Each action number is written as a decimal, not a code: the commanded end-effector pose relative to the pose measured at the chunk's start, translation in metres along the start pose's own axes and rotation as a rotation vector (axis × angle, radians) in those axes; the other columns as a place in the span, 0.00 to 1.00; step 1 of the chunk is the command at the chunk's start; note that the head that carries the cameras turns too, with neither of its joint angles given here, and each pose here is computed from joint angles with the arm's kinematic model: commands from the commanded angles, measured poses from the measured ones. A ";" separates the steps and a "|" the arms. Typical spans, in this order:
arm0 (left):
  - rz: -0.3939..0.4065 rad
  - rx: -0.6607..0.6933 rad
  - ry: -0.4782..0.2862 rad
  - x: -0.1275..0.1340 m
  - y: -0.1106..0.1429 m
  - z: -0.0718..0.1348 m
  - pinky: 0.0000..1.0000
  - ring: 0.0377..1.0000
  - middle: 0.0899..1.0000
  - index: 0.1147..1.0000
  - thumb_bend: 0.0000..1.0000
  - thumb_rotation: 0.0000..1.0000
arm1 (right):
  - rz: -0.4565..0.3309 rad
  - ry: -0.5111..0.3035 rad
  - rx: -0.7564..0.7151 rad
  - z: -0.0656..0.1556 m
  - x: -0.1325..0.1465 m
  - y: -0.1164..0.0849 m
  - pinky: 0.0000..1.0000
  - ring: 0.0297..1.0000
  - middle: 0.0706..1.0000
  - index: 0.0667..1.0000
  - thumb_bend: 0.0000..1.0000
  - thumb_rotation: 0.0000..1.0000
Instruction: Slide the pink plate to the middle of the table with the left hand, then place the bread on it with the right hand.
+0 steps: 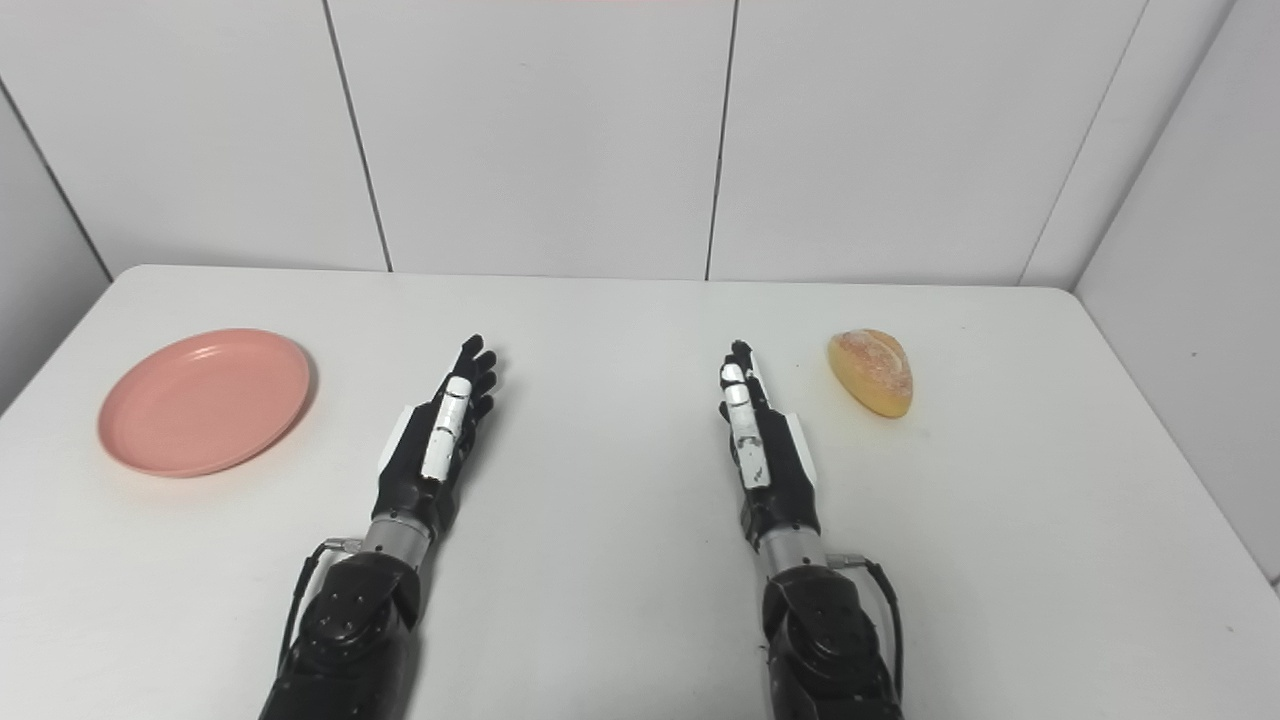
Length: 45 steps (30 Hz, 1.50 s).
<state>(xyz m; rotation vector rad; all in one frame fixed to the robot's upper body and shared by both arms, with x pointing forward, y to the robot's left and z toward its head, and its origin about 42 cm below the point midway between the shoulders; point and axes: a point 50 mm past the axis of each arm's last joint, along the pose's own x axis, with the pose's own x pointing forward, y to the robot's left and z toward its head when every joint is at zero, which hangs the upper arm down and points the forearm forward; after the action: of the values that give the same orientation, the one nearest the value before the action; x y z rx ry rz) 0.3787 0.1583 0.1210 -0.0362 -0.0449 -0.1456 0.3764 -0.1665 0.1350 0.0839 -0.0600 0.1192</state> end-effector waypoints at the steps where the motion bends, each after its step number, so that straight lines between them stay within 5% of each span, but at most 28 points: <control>1: -0.021 0.018 -0.074 0.010 -0.012 0.015 1.00 0.99 0.98 0.98 0.56 1.00 | 0.019 -0.063 0.000 0.019 0.008 -0.004 1.00 1.00 1.00 1.00 0.66 1.00; 9: -0.020 0.019 -0.074 0.012 -0.032 0.005 1.00 0.98 0.98 0.99 0.53 1.00 | 0.001 -0.073 0.045 0.009 0.004 -0.028 1.00 1.00 1.00 1.00 0.70 0.94; 20: 0.005 0.010 -0.076 0.015 -0.033 0.006 1.00 0.99 0.99 0.98 0.53 1.00 | -0.004 -0.073 0.070 0.003 0.004 -0.034 1.00 1.00 1.00 1.00 0.73 0.90; 45: 0.278 -0.123 -0.285 0.041 0.042 0.068 0.94 0.91 0.88 0.87 0.63 1.00 | -0.004 -0.069 0.058 -0.002 0.009 -0.036 1.00 1.00 1.00 1.00 0.77 0.91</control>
<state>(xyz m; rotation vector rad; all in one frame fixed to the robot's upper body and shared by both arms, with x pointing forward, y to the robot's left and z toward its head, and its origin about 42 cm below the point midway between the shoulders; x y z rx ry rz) 0.4106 0.1957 0.1589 -0.1639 -0.1943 0.1240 0.3851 -0.1996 0.1224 0.1466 -0.0635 0.1078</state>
